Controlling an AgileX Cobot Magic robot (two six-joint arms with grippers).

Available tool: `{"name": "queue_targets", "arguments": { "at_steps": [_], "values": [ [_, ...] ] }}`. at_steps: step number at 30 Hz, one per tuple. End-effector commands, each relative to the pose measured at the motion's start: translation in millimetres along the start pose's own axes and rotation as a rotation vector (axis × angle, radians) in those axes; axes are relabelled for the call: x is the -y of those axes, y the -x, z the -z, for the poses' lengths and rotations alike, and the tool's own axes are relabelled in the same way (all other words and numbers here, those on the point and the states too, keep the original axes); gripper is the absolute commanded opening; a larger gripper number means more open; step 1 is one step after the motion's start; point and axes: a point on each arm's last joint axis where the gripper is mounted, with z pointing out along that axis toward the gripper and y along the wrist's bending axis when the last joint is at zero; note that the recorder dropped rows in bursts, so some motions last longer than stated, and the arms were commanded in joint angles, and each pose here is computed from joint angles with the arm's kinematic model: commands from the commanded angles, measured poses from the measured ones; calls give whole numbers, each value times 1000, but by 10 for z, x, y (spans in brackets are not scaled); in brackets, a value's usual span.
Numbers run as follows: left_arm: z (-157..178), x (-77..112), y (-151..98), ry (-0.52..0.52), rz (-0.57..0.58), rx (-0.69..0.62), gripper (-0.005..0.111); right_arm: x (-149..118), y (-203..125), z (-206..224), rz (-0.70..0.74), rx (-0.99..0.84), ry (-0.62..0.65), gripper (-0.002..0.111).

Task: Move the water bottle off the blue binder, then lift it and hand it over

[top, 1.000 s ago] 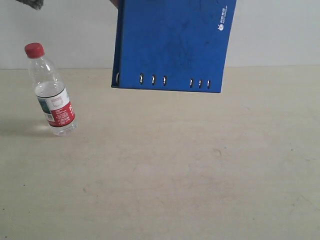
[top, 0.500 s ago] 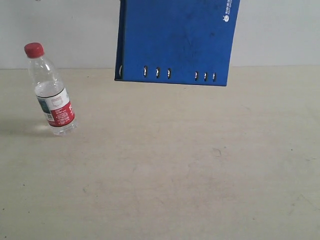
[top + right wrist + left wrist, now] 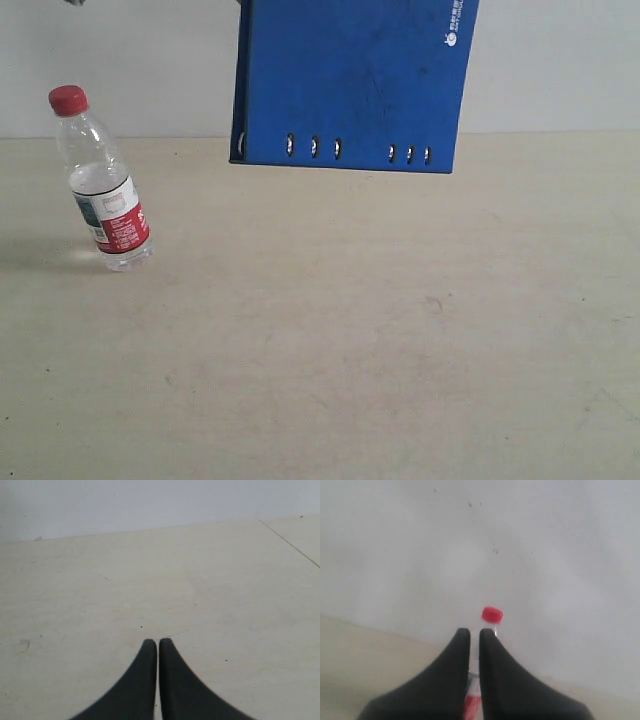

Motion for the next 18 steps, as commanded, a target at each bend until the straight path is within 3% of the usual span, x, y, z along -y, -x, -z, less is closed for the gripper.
{"name": "queue_targets", "arguments": {
  "at_steps": [1,6,11,13,17,18],
  "values": [
    [21,-63,-195,57,-33,-196,7,0,10,4,6,14,1,0],
    [70,-116,-346,120,-8,-370,7,0,10,4,6,14,1,0],
    [72,-114,-351,123,13,-374,7,0,8,4,6,11,1,0],
    [72,-114,-351,114,-34,-377,7,0,8,4,6,11,1,0],
    [72,-114,-351,69,-269,-389,7,0,8,4,6,11,1,0],
    [72,-110,-352,63,-275,-390,7,0,8,4,6,11,1,0]
  ]
}}
